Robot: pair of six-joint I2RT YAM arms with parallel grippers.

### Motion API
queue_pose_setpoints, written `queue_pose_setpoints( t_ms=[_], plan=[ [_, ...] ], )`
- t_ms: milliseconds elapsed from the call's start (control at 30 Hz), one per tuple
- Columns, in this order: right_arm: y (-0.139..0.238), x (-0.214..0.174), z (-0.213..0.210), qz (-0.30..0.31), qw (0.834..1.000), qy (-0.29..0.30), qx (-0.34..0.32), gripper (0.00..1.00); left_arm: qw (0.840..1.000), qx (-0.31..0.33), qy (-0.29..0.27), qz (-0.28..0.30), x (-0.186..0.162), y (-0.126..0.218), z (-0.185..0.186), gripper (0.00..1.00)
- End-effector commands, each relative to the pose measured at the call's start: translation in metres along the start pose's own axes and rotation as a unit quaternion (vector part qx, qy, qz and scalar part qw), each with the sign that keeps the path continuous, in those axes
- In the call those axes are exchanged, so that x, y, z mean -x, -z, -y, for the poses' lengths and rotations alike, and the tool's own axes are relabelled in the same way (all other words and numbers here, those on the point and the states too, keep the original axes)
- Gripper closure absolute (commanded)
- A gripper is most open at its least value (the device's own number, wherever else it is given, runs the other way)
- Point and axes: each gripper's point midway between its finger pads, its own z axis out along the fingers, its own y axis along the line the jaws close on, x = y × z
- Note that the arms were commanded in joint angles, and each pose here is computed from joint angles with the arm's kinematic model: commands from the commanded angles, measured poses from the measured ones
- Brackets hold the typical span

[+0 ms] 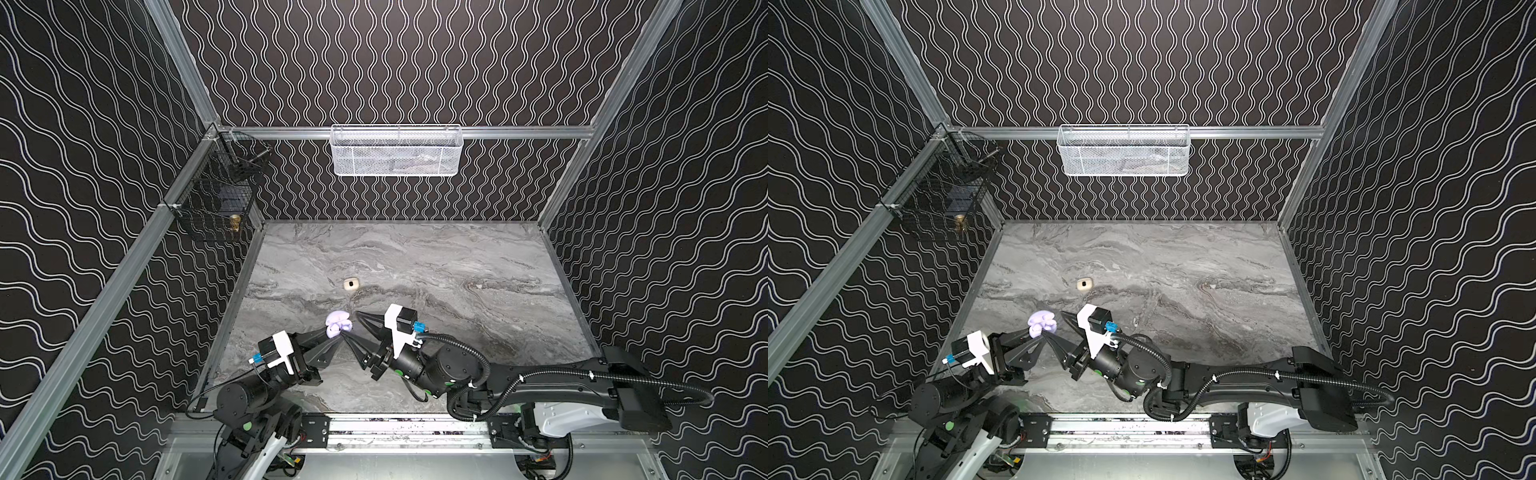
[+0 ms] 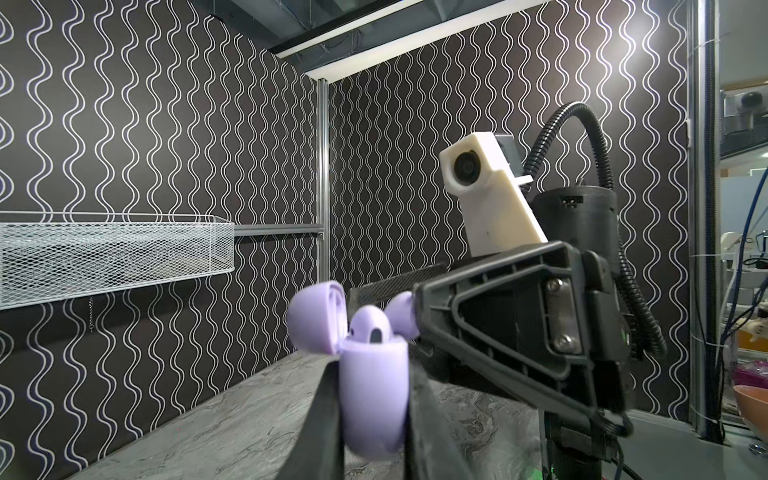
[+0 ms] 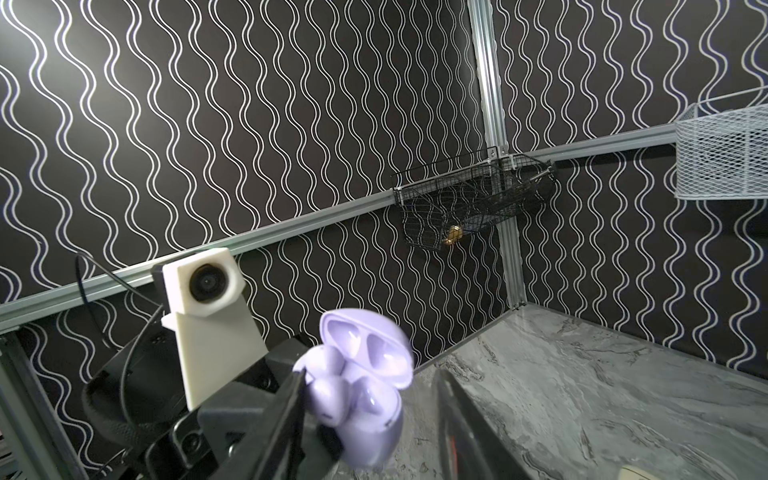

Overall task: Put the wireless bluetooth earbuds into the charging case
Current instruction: 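Lower the second earbud into the open case held by the left gripper, then open the right gripper and draw it back from the case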

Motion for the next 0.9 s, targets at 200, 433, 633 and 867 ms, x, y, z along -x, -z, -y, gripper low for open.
queue_pose_setpoints(
  t_ms=[200,433,633,867],
  plan=[
    [0.021,0.019,-0.014,0.016,1.0,0.003,0.025,0.26,1.0,0.001,-0.026,0.007,0.007,0.0,0.001,1.0],
    [0.028,0.03,-0.014,0.014,1.0,-0.004,0.014,0.48,0.999,0.0,-0.034,0.0,0.006,0.0,0.002,1.0],
    [0.011,0.019,-0.013,-0.023,1.0,0.004,-0.01,0.61,0.999,-0.006,-0.044,-0.006,0.004,0.0,0.004,1.0],
    [0.006,0.009,-0.002,-0.037,0.998,0.012,-0.048,0.62,0.999,-0.004,-0.046,-0.006,0.004,0.0,0.003,1.0]
  ],
)
